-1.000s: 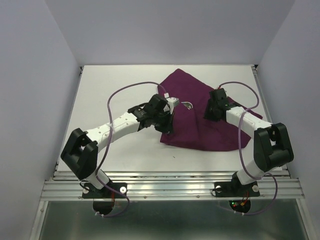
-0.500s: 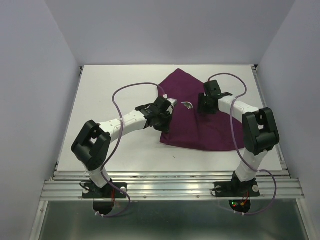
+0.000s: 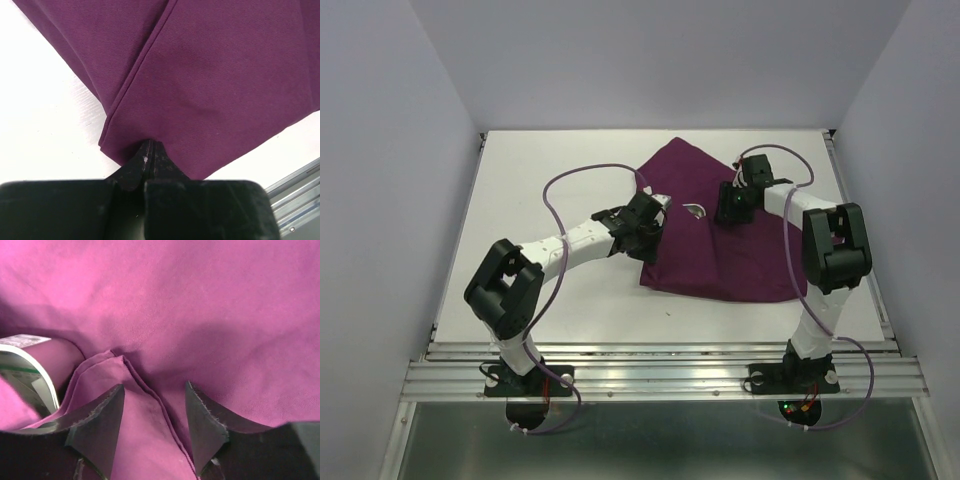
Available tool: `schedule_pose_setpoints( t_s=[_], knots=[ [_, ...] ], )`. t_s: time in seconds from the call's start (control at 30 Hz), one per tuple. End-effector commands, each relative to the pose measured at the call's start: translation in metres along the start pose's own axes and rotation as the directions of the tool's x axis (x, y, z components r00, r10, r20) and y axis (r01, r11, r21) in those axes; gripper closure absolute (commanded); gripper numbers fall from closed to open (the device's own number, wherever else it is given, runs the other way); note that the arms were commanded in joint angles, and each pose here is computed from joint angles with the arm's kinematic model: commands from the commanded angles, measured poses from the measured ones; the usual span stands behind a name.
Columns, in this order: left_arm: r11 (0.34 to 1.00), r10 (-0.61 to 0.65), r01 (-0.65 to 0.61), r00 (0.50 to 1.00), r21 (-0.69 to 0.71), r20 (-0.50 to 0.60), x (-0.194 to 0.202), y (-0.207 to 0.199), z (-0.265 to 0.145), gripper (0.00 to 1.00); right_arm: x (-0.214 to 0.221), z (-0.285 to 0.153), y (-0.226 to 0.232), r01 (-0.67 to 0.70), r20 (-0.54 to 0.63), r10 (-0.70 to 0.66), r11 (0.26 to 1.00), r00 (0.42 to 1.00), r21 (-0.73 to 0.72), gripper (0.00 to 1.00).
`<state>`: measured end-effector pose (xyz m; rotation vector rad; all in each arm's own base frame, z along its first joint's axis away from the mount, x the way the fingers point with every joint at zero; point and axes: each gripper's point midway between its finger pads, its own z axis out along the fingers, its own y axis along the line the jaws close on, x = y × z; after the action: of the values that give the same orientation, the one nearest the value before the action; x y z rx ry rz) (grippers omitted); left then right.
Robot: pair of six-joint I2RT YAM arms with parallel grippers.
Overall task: Prepare the surgical pack
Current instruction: Pack the surgical kit at the center of the board.
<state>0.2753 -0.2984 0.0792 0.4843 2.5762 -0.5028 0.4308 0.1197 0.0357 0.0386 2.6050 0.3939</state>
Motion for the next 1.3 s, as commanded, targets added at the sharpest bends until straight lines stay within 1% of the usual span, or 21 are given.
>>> schedule_pose_setpoints(
  t_s=[0.0, 0.23, 0.33, 0.37, 0.43, 0.47, 0.5, 0.53, 0.7, 0.73, 0.77, 0.8, 0.87, 0.9, 1.0, 1.07, 1.1, 1.17, 1.2, 1.23, 1.27],
  knots=[
    [1.000, -0.003, 0.003, 0.999, -0.006, 0.046, -0.017, -0.001, -0.001, 1.00, -0.012, 0.000, 0.021, 0.036, 0.031, -0.033, 0.992, 0.999, -0.117, 0.44],
    [1.000, -0.004, 0.005, 0.999, -0.006, 0.039, -0.015, 0.001, 0.002, 1.00, -0.010, 0.002, 0.028, 0.039, 0.026, -0.035, 0.986, 0.999, -0.164, 0.53],
    [1.000, -0.008, 0.008, 0.999, -0.003, 0.038, -0.014, 0.000, 0.002, 1.00, -0.008, 0.007, 0.031, 0.039, 0.011, -0.038, 0.981, 0.999, -0.189, 0.62],
    [1.000, -0.005, 0.005, 0.999, -0.004, 0.038, -0.014, 0.000, 0.002, 1.00, -0.007, 0.008, 0.031, 0.036, 0.006, -0.035, 0.981, 0.999, -0.189, 0.71],
    [1.000, -0.006, 0.006, 0.999, -0.005, 0.044, -0.016, 0.000, 0.001, 1.00, -0.008, 0.008, 0.030, 0.032, 0.010, -0.031, 0.983, 0.999, -0.180, 0.83],
    [1.000, -0.007, 0.008, 0.999, -0.007, 0.048, -0.017, 0.000, -0.001, 1.00, -0.010, 0.007, 0.027, 0.029, 0.018, -0.026, 0.987, 1.000, -0.160, 0.93],
    [1.000, -0.007, 0.007, 0.999, -0.009, 0.049, -0.017, 0.001, -0.001, 1.00, -0.011, 0.006, 0.026, 0.027, 0.024, -0.024, 0.988, 0.999, -0.151, 0.98],
    [1.000, -0.007, 0.007, 0.998, -0.007, 0.055, -0.018, 0.000, -0.003, 1.00, -0.012, 0.005, 0.024, 0.021, 0.030, -0.018, 0.990, 0.999, -0.138, 0.99],
    [1.000, -0.006, 0.007, 0.998, -0.008, 0.067, -0.022, 0.000, -0.008, 1.00, -0.027, -0.008, 0.010, -0.013, 0.124, 0.017, 0.999, 0.992, -0.038, 0.99],
    [1.000, -0.006, 0.006, 0.997, -0.005, 0.076, -0.025, -0.001, -0.011, 1.00, -0.038, -0.017, 0.012, -0.026, 0.176, 0.032, 0.999, 0.984, -0.036, 0.99],
    [1.000, -0.006, 0.006, 0.997, -0.004, 0.075, -0.025, -0.001, -0.012, 1.00, -0.036, -0.018, 0.005, -0.039, 0.190, 0.039, 0.999, 0.981, -0.004, 0.99],
    [1.000, -0.004, 0.004, 0.996, 0.000, 0.085, -0.027, -0.002, -0.015, 1.00, -0.043, -0.026, 0.007, -0.042, 0.228, 0.042, 0.999, 0.973, -0.005, 0.99],
    [1.000, -0.005, 0.005, 0.995, 0.006, 0.098, -0.032, -0.005, -0.021, 1.00, -0.044, -0.029, 0.002, -0.062, 0.250, 0.056, 0.998, 0.967, 0.017, 0.99],
    [1.000, -0.002, 0.000, 0.996, 0.024, 0.088, -0.031, -0.008, -0.024, 1.00, -0.043, -0.030, 0.001, -0.067, 0.252, 0.059, 0.998, 0.966, 0.022, 0.99],
    [0.998, 0.012, -0.019, 0.995, 0.062, 0.103, -0.037, -0.018, -0.038, 1.00, -0.043, -0.031, -0.002, -0.075, 0.261, 0.063, 0.996, 0.963, 0.038, 0.99],
    [0.998, 0.008, -0.015, 0.992, 0.058, 0.123, -0.043, -0.018, -0.045, 0.96, -0.041, -0.030, -0.006, -0.089, 0.261, 0.072, 0.995, 0.963, 0.054, 0.99],
    [0.999, 0.006, -0.011, 0.991, 0.037, 0.132, -0.045, -0.014, -0.047, 0.91, -0.040, -0.030, -0.009, -0.095, 0.263, 0.074, 0.993, 0.962, 0.068, 0.99],
    [1.000, 0.004, -0.007, 0.990, 0.020, 0.142, -0.048, -0.012, -0.050, 0.88, -0.040, -0.029, -0.012, -0.108, 0.266, 0.083, 0.991, 0.960, 0.082, 0.99],
    [1.000, 0.004, -0.006, 0.989, 0.010, 0.148, -0.049, -0.010, -0.052, 0.82, -0.039, -0.028, -0.013, -0.109, 0.264, 0.083, 0.990, 0.961, 0.086, 0.99],
    [1.000, 0.004, -0.005, 0.988, 0.006, 0.155, -0.050, -0.010, -0.053, 0.79, -0.038, -0.028, -0.013, -0.111, 0.263, 0.085, 0.990, 0.961, 0.086, 0.99],
    [1.000, 0.001, -0.002, 0.987, 0.003, 0.163, -0.052, -0.010, -0.055, 0.73, -0.036, -0.026, -0.013, -0.114, 0.258, 0.088, 0.990, 0.962, 0.088, 0.99]
  ],
)
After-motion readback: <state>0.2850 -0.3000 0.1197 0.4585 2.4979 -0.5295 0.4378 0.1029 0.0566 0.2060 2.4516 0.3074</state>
